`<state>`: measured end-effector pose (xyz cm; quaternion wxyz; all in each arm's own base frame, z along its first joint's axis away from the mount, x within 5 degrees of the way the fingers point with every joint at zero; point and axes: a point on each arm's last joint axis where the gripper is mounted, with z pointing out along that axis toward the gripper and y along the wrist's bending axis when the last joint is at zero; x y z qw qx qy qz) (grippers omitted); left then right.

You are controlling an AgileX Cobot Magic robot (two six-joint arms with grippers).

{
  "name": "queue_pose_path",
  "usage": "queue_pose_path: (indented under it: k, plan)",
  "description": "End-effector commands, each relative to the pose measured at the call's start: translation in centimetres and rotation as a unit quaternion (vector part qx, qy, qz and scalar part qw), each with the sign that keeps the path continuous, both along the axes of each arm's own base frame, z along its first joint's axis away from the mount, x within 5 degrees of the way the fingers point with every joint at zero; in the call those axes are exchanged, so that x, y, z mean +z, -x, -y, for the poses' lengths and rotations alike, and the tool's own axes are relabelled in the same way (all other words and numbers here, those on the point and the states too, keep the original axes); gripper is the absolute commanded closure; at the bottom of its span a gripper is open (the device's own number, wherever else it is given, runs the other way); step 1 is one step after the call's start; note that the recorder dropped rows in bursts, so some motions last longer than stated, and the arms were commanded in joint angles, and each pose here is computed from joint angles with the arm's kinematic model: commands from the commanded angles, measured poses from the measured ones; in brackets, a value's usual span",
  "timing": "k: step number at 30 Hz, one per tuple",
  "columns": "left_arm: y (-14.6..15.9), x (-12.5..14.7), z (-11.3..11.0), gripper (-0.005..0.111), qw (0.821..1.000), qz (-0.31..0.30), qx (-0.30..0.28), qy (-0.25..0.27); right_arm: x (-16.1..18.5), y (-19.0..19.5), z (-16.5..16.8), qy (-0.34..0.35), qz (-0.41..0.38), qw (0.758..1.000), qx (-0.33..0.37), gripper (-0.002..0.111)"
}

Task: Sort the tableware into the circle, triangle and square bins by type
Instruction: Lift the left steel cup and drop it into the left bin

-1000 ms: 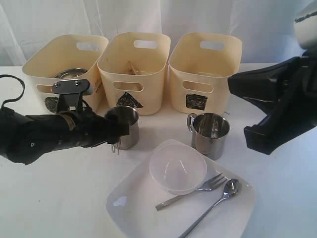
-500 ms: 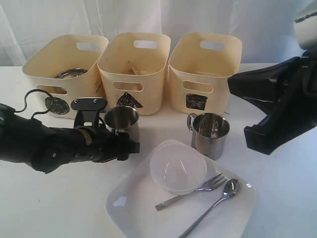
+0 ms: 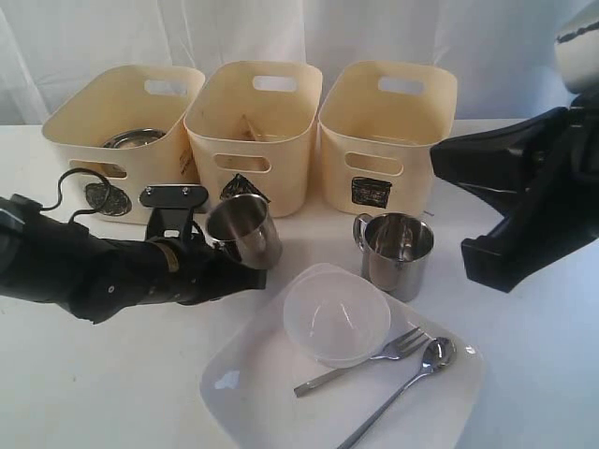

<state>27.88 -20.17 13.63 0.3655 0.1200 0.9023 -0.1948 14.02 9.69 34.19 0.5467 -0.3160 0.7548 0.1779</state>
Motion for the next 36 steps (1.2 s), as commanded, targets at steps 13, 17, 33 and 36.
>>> queue_pose_path:
  k: [13,17,33,36]
  plan:
    - [1.1,0.9,-0.5,0.107,0.996,-0.021,-0.049,-0.066,-0.1,0.1,0.1,0.0,0.001,1.0,-0.001,0.108]
    - [1.4,3.0,-0.8,0.107,0.997,-0.002,-0.052,-0.061,-0.1,0.1,0.1,0.0,0.002,1.0,-0.002,0.108]
    - [1.9,12.9,-4.9,0.107,0.981,0.183,-0.05,-0.049,-0.1,0.1,0.1,0.0,0.002,1.0,-0.002,0.108]
    - [0.5,13.4,-7.2,0.107,0.977,0.209,-0.003,-0.043,-0.1,0.1,0.1,0.0,0.002,1.0,-0.002,0.108]
